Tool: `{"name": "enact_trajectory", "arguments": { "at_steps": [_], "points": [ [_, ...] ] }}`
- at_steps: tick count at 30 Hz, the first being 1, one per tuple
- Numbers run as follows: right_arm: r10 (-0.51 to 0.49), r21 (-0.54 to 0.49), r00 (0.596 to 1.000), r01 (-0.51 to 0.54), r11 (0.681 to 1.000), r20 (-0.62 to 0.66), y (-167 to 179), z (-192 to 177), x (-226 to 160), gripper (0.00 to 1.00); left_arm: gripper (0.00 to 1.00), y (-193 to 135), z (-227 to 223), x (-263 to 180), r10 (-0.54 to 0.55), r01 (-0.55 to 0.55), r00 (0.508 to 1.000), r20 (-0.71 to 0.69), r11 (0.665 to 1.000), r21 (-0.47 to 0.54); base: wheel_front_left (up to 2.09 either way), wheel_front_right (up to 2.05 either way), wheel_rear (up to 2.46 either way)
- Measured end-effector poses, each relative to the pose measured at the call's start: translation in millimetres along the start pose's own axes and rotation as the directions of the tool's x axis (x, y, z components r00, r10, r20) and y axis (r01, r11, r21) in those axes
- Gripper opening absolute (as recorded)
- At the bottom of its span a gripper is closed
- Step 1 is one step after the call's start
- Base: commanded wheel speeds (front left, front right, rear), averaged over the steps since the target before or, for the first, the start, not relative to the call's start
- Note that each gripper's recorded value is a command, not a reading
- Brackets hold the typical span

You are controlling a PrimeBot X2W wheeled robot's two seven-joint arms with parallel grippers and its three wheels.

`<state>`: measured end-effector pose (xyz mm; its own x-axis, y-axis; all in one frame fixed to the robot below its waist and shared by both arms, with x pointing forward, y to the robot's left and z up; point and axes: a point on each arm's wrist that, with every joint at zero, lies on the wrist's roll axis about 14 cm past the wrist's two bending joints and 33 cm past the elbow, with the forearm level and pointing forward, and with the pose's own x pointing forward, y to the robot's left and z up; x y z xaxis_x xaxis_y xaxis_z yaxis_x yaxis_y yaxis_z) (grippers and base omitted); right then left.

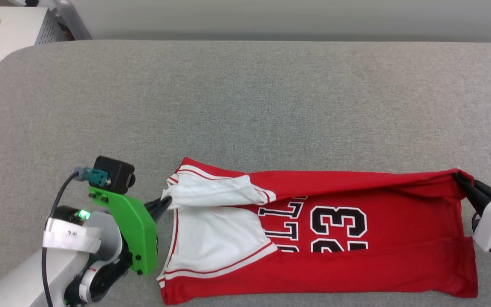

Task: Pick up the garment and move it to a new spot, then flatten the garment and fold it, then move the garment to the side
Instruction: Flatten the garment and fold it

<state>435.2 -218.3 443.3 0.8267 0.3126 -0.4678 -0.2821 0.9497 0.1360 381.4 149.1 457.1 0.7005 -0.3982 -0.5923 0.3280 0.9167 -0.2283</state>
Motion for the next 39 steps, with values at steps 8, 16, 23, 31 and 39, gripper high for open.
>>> {"name": "enact_trajectory", "arguments": {
  "at_steps": [8, 16, 23, 31, 39],
  "points": [
    [0.044, -0.011, 0.997, -0.044, 0.999, -0.071, 13.9, -33.7, -24.5, 0.00, 0.00, -8.0, -44.0, -12.9, 0.000, -0.004, 0.996, -0.087, 0.999, -0.042, 0.00, 0.00, 0.00],
    [0.051, -0.058, 0.988, -0.060, 0.996, -0.145, 13.0, -52.3, -39.3, 0.00, 0.00, -8.4, -70.0, -15.6, 0.010, -0.017, 0.986, -0.166, 0.999, -0.041, 0.00, 0.00, 0.00],
    [0.056, -0.120, 0.973, -0.085, 0.989, -0.225, 14.2, -72.2, -43.0, 0.00, 0.00, -8.9, -90.8, -11.1, 0.006, -0.015, 0.972, -0.235, 0.999, -0.036, 0.00, 0.00, 0.00],
    [0.047, -0.150, 0.960, -0.092, 0.984, -0.277, 12.6, -88.1, -45.1, 1.00, 0.80, -10.5, -105.2, -4.9, 0.001, -0.005, 0.964, -0.266, 1.000, -0.014, 0.00, 0.00, 0.00],
    [0.042, -0.135, 0.965, -0.079, 0.988, -0.258, 12.6, -80.0, -50.9, 1.00, 1.00, -11.3, -99.4, -6.9, 0.015, -0.014, 0.977, -0.212, 1.000, 0.003, 0.00, 0.00, 0.00]
  ]
}}
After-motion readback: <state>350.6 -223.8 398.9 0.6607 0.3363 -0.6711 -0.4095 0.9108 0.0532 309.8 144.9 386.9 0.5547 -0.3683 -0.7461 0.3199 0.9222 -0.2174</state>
